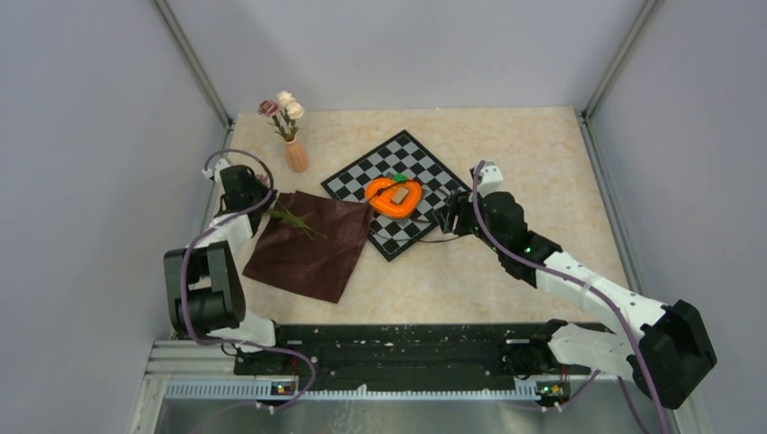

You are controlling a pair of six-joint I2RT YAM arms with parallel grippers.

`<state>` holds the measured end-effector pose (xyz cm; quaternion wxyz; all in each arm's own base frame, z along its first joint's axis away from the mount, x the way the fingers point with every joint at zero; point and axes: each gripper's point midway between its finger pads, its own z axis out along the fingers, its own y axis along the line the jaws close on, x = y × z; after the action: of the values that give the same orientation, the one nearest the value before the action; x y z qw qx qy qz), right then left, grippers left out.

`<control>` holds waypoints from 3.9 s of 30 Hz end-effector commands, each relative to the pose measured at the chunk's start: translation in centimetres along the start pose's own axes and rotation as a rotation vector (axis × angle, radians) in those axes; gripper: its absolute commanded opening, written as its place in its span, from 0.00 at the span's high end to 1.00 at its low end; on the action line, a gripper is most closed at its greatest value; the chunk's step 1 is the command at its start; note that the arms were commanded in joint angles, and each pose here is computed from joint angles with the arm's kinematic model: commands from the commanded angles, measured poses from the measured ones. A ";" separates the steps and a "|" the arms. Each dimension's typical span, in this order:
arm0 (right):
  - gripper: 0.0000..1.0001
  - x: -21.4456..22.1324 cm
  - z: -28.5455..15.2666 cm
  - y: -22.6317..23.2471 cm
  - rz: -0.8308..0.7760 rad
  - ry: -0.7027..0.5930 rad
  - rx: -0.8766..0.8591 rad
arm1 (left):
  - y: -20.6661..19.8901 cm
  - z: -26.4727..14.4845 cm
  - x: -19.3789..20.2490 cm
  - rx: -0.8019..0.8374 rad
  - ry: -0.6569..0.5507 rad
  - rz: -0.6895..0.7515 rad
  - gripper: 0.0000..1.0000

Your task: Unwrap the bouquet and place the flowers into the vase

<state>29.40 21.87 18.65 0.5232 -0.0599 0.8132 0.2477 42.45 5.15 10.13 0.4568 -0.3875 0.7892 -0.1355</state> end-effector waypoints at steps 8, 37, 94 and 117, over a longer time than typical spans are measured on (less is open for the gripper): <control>0.46 -3.2 -0.8 0.4 0.000 -0.098 0.006 | -4.9 -6.2 -5.6 0.234 -0.269 0.075 1.00; 0.46 -3.7 -1.1 0.2 -0.002 -0.117 0.016 | -21.2 -14.1 -19.4 0.804 -0.889 0.431 1.00; 0.46 -2.8 4.9 1.5 0.003 0.002 0.028 | -23.3 -1.4 -15.6 0.900 -0.891 0.591 1.00; 0.46 -2.5 5.5 1.8 0.010 0.017 0.013 | -19.7 1.2 -11.8 0.825 -0.825 0.616 1.00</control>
<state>33.25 24.48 16.59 0.4894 -0.0600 0.8422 0.2182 56.64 1.20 28.66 0.8441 0.0326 0.5161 -0.1414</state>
